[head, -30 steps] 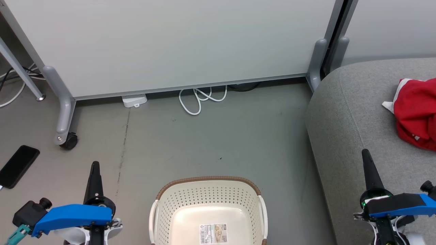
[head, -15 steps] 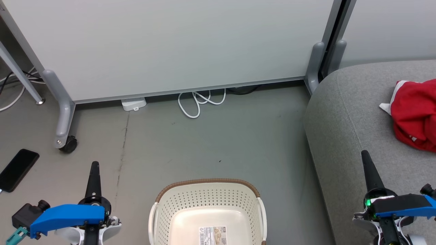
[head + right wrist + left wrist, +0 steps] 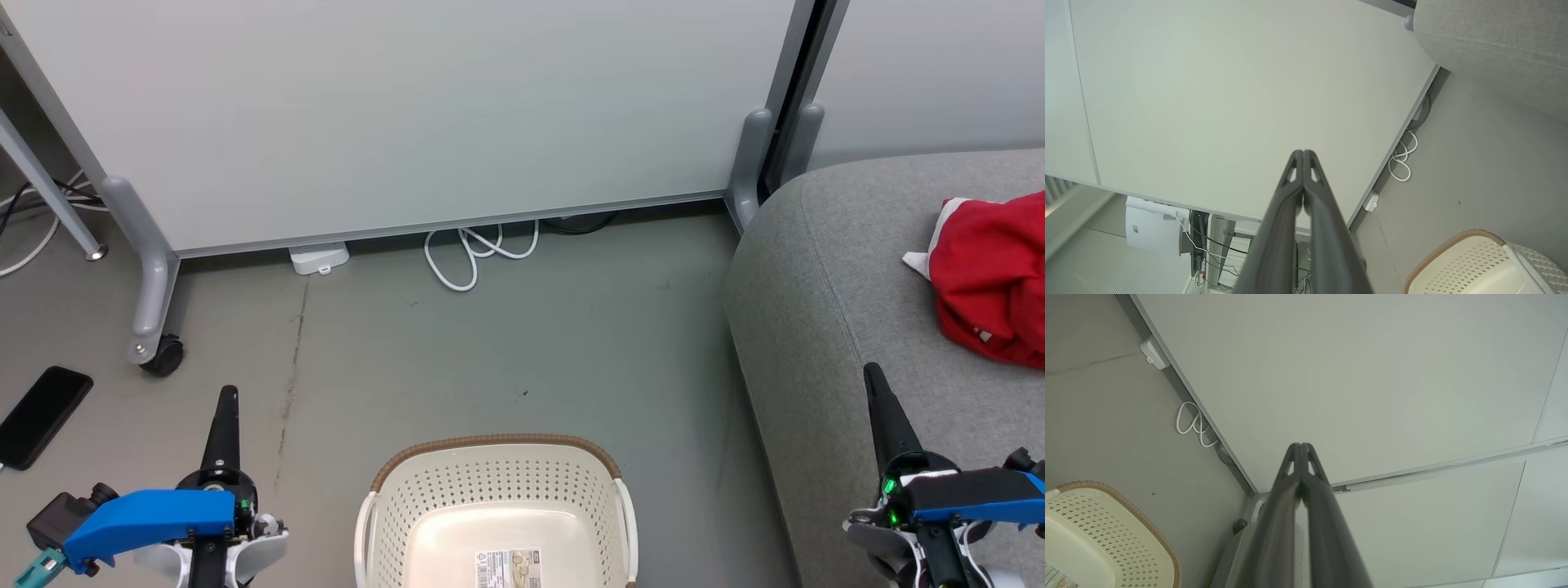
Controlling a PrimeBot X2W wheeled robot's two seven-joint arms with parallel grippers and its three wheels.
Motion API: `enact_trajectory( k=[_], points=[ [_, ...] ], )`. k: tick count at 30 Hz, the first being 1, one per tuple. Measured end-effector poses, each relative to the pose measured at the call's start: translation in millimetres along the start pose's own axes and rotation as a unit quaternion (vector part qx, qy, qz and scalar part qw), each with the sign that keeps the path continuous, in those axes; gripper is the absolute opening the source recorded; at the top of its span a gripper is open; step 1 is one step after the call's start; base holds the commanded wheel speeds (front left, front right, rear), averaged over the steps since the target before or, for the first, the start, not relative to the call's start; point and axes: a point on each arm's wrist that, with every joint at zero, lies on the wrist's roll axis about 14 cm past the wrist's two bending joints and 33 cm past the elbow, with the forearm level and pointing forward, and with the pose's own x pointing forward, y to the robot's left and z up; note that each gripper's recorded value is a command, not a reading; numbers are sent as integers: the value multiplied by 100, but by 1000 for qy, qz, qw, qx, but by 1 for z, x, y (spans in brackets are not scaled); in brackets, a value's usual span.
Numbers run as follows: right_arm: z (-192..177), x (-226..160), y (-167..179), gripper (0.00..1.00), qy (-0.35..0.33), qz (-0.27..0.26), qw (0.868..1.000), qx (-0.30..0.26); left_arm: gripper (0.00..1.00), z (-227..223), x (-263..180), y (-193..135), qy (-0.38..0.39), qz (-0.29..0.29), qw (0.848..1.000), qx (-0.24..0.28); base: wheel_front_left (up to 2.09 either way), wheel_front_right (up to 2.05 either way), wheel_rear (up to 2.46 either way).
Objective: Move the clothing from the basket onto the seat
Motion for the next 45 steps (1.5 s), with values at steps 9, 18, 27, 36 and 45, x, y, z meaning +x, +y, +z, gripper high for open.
enact_trajectory(
  k=[9,18,27,36,45],
  points=[
    [1,-2,3,0,1,5,999,38,0,1,0,-4,2,-7,999,-36,0,0,0],
    [2,-3,5,0,3,10,997,74,0,1,0,-9,4,-15,997,-70,0,0,0],
    [4,-5,9,0,4,17,994,109,0,2,0,-13,7,-24,994,-106,0,0,0],
    [5,-7,12,0,5,24,990,139,0,3,0,-18,10,-32,990,-134,0,0,0],
    [5,-7,11,0,5,24,990,142,0,3,0,-18,10,-34,990,-137,0,0,0]
  ],
)
